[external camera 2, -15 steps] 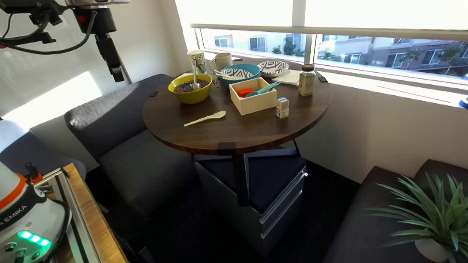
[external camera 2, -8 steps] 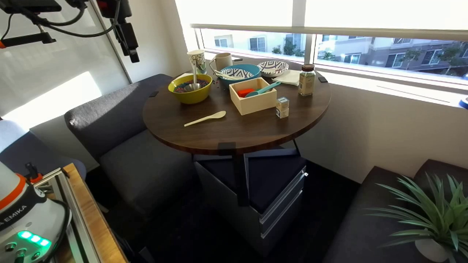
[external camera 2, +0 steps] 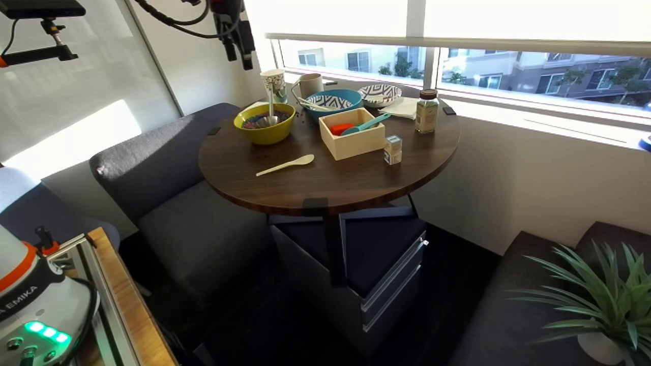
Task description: Remove the spoon from the blue bowl
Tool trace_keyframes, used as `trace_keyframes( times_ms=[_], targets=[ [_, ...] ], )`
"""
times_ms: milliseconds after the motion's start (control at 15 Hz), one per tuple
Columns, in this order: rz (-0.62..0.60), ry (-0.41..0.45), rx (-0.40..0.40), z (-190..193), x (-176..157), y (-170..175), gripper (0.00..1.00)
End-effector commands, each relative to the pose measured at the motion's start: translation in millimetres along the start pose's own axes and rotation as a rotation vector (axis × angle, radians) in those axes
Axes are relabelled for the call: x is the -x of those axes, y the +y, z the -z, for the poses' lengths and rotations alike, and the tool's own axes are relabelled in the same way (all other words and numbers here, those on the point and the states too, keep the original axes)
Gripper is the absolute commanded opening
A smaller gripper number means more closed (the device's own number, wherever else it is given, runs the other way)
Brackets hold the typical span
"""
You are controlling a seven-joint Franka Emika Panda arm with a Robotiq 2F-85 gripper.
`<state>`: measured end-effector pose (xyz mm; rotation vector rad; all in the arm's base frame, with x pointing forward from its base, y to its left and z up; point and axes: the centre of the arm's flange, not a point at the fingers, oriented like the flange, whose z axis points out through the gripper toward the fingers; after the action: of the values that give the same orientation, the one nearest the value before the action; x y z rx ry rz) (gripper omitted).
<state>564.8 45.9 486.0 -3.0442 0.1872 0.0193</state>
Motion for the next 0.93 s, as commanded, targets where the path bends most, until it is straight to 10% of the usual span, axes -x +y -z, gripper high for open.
trace_keyframes(
  times_ms=[0,867],
  targets=[
    [0.025,0.056,-0.053,-3,-59,30,1.0],
    [-0.033,0.137,-0.065,-22,-87,40,1.0]
  ],
)
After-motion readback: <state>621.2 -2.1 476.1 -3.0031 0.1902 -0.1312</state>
